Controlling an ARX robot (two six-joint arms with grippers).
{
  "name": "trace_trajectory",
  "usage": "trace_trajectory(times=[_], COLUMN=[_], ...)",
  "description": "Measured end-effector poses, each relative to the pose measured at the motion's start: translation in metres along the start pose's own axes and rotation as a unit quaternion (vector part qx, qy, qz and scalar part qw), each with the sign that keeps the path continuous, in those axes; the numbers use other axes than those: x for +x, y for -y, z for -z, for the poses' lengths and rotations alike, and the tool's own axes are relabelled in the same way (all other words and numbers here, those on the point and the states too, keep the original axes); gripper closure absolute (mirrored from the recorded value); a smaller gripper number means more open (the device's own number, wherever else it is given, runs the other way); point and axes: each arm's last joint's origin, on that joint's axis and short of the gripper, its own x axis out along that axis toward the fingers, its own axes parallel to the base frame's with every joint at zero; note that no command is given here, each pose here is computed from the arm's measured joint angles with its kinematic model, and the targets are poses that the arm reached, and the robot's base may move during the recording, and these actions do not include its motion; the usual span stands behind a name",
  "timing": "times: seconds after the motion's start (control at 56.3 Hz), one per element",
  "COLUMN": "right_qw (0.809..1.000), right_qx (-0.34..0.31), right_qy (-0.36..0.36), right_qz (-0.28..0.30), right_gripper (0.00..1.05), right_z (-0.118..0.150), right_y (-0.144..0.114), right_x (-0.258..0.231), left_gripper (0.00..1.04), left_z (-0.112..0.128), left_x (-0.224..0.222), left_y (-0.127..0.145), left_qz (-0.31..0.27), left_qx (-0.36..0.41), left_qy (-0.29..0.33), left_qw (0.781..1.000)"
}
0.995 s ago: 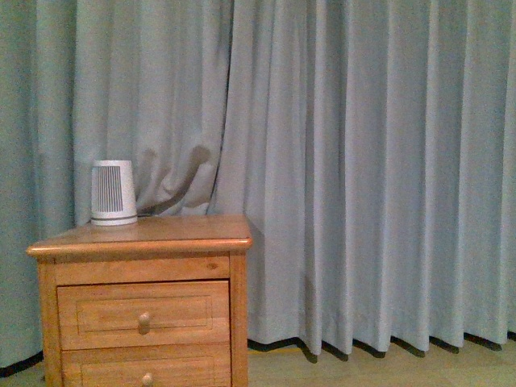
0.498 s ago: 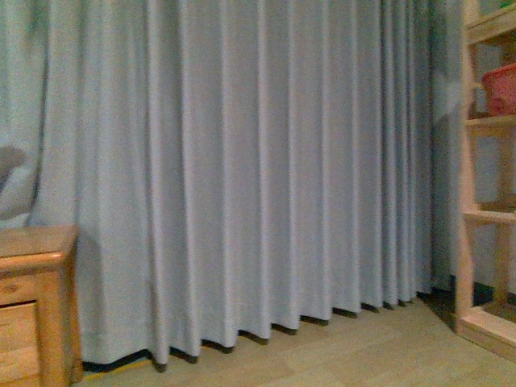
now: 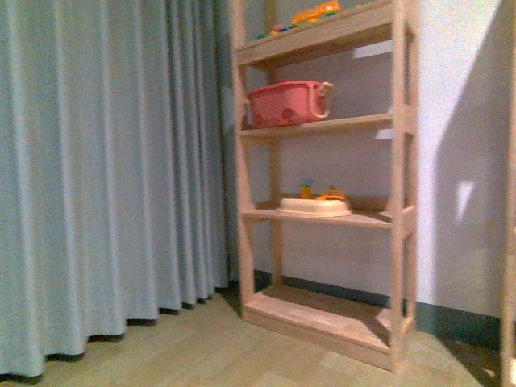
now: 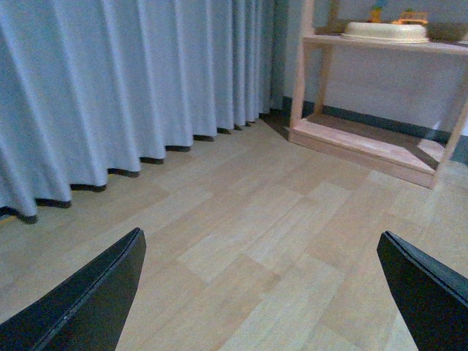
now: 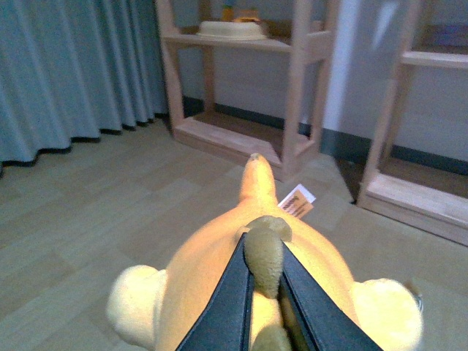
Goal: Put away toys
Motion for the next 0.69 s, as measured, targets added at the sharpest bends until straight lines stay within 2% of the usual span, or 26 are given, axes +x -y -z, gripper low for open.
trace_trajectory(times=[0.693], right_qw=[1.000], right_qx=[0.000], right_qy=[0.000], right_qz=[0.004], right_gripper=[0.98], right_z=[0.0000], right_y=[0.0003], right_x=[0.0000], left_gripper=[0.06], left_z=[0.0000], left_x=[0.0000], left_y=[0.0002], left_qz=[0.002], left_qx=[0.000], left_qy=[0.000], left_qw=[1.000])
